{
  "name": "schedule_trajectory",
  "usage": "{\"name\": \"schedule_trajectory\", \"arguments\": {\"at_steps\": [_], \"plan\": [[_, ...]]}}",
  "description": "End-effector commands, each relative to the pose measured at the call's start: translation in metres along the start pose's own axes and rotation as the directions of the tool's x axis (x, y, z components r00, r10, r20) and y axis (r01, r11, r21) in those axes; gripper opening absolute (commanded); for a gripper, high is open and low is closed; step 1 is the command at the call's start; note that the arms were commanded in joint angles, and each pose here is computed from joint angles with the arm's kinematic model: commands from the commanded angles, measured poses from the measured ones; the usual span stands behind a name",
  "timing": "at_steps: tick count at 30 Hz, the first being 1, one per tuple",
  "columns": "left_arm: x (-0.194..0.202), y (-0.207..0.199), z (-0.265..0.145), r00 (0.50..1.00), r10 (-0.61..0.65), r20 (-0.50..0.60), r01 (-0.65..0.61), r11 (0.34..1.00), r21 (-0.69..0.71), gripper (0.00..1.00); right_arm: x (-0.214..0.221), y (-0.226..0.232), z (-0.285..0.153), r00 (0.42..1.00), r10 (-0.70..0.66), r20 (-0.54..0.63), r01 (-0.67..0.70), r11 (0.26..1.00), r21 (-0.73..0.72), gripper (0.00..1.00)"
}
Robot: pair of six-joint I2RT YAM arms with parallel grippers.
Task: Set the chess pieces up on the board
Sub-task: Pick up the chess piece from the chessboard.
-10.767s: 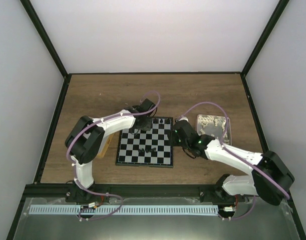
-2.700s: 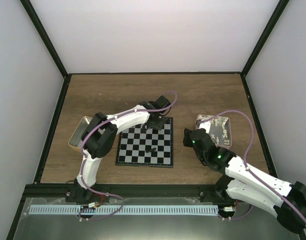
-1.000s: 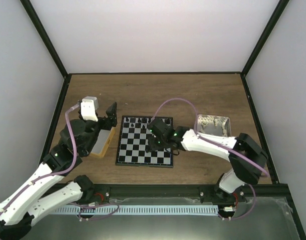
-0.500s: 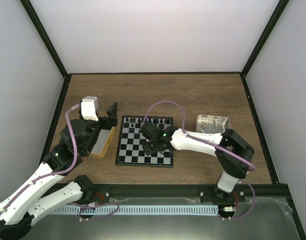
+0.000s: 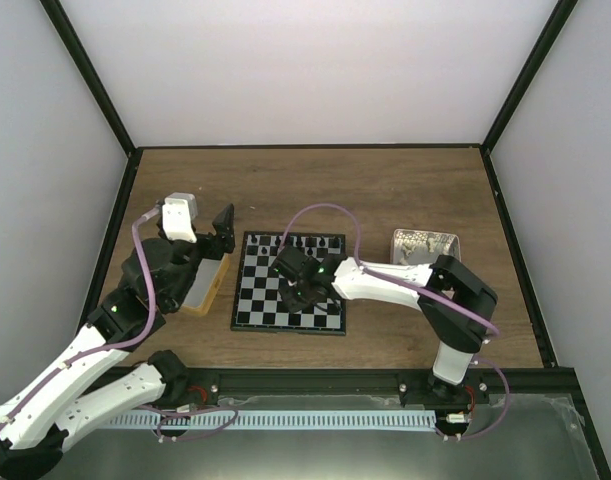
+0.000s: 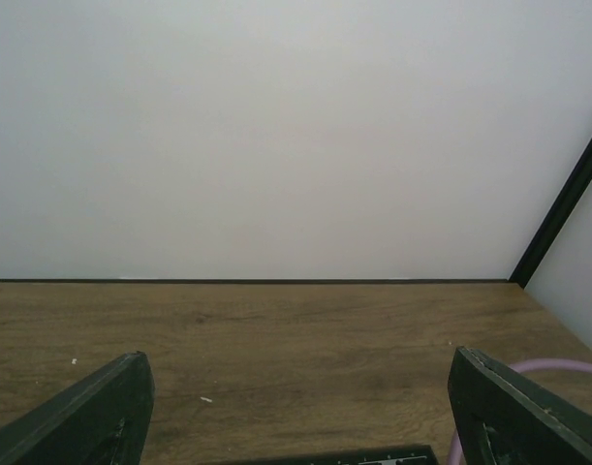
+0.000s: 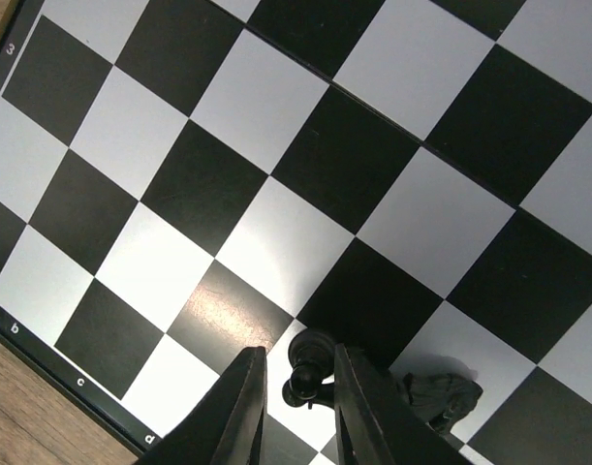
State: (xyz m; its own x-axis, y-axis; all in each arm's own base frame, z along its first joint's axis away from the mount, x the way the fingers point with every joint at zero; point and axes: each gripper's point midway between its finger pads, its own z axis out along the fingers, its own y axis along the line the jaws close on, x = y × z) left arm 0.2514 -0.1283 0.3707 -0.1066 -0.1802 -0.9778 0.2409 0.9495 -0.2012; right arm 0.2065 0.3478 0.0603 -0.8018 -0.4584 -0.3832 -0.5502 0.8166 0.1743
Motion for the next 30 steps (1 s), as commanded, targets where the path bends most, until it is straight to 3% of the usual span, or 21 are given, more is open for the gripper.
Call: {"name": "schedule_trajectory", "arguments": {"at_steps": [1, 9, 19, 30], "plan": [[-0.002, 0.002, 0.0, 1.0, -0.01, 0.016, 0.011, 1.0, -0.012, 0.85, -0.01, 0.009, -0.002, 1.0, -0.018, 0.022, 0.018, 1.0, -0.004, 0.2], [-0.001, 0.002, 0.001, 1.0, -0.006, 0.012, 0.006, 1.0, -0.01, 0.85, -0.013, 0.009, 0.001, 0.999, -0.008, 0.034, 0.008, 1.0, 0.002, 0.1], [-0.001, 0.001, 0.002, 1.0, -0.005, 0.006, 0.005, 1.0, -0.007, 0.85, -0.055, 0.002, -0.025, 0.97, 0.071, 0.231, -0.082, 0.996, 0.04, 0.08], [-0.003, -0.001, 0.0, 1.0, -0.008, 0.0, 0.008, 1.0, 0.003, 0.85, -0.06, -0.061, -0.045, 0.934, 0.195, 0.3, -0.236, 0.965, 0.109, 0.08]]}}
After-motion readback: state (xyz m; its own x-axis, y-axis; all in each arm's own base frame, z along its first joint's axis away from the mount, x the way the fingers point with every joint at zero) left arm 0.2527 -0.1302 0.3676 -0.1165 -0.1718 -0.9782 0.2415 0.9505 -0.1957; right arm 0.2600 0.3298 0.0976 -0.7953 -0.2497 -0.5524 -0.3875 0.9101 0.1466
